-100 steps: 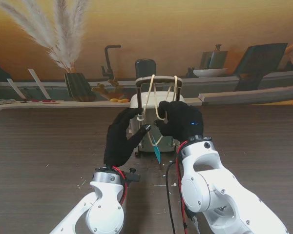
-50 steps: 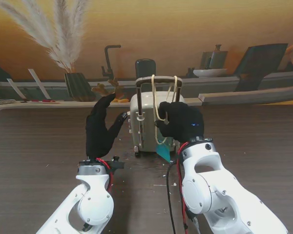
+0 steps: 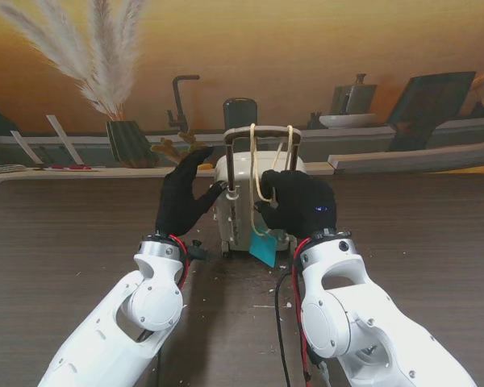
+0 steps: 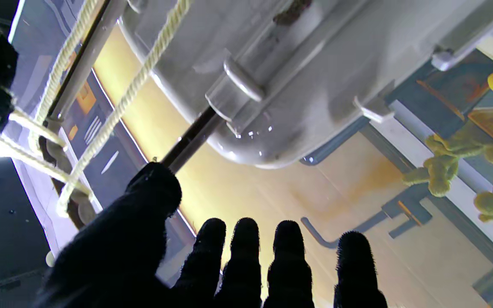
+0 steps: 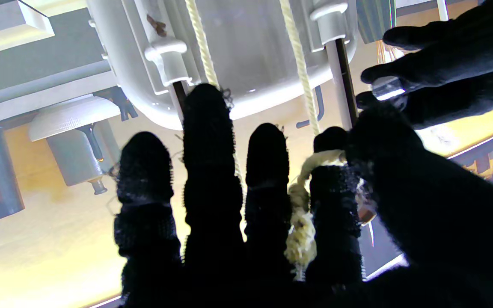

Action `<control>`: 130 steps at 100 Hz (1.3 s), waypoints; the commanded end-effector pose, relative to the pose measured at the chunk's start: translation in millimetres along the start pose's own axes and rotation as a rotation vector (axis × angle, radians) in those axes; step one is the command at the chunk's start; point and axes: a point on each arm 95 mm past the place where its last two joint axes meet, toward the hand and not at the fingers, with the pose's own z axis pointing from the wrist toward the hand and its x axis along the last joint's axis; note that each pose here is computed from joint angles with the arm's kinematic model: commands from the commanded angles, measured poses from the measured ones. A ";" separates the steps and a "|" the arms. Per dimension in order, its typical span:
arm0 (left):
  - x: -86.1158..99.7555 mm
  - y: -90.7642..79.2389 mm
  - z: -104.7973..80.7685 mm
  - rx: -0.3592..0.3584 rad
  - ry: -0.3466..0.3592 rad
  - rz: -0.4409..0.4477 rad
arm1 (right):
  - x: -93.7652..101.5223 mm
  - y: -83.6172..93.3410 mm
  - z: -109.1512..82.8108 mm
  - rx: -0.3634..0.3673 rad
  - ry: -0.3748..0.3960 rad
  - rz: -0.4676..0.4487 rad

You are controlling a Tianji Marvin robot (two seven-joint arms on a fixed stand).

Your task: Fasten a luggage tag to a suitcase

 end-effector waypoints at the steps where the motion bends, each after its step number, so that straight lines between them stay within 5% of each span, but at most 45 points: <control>1: 4.2 1.7 7.0 -0.023 0.023 -0.003 | 0.4 0.0 -1.4 0.009 0.006 -0.002; 27: 5.1 15.5 17.5 -0.081 0.035 -0.011 | 0.0 -0.7 -2.3 0.008 0.007 -0.003; 63: 4.7 28.6 23.1 -0.069 0.002 -0.006 | -2.1 -6.5 -11.9 0.022 0.015 0.003; 130: 5.7 36.3 21.1 -0.061 -0.028 0.008 | -9.4 -44.6 -35.8 0.122 0.021 0.029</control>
